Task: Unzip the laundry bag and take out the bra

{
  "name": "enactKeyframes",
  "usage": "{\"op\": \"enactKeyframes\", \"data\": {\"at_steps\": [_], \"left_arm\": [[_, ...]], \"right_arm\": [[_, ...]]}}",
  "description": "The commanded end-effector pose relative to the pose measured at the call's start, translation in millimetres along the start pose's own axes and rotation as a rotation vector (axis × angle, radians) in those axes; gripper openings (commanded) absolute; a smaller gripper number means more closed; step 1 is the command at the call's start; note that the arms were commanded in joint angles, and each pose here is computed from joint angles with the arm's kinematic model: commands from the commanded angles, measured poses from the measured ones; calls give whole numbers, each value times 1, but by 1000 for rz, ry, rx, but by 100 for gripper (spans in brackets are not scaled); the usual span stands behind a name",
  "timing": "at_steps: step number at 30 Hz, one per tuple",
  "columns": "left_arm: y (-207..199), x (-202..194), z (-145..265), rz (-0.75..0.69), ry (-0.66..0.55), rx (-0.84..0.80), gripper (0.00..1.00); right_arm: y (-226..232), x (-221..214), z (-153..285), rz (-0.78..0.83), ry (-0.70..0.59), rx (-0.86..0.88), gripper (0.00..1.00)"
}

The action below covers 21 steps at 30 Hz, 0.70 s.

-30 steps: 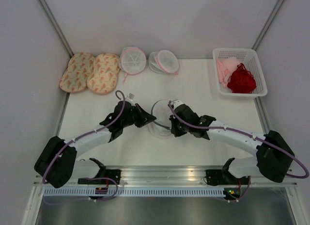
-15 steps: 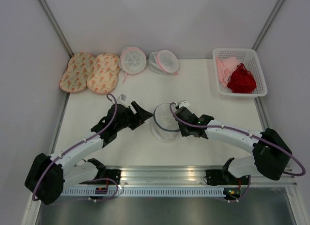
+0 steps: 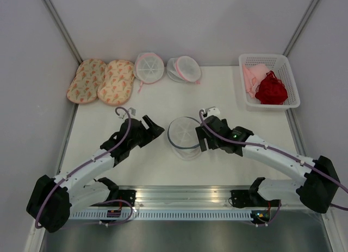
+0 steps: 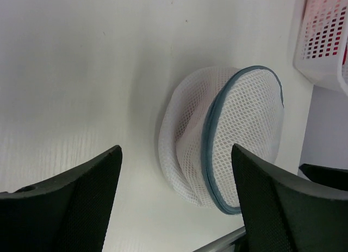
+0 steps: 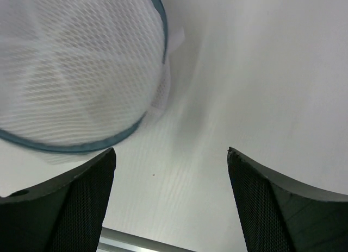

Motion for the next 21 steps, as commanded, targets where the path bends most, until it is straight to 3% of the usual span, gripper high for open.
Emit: {"op": "enactKeyframes", "data": {"at_steps": [1,3,4,9,16,21], "left_arm": [[-15,1,-5,-50,-11,-113,82],[-28,5,-6,-56,-33,-190,73],[-28,5,-7,-60,-37,-197,63],[-15,-1,-22,-72,-3,-127,38],[-30,-9,-30,-25,22,-260,29],[-45,-25,-40,-10,111,-358,22]], "right_arm": [[1,40,37,-60,-139,73,88],[2,49,44,-73,-179,86,86],[2,54,46,-76,-196,92,86],[22,95,49,-95,-303,182,81],[48,131,23,-111,-342,220,80],[62,142,4,-139,-341,248,78]]}}
Point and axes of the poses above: each gripper's point midway between its finger pads, its own z axis back along the fingers, its own y axis along the line the jaws close on, x = y × z, the point moved 1 cm from there along z, back along the fingers, and after that the axes turned 11 degrees about z, right-handed, at the moved point
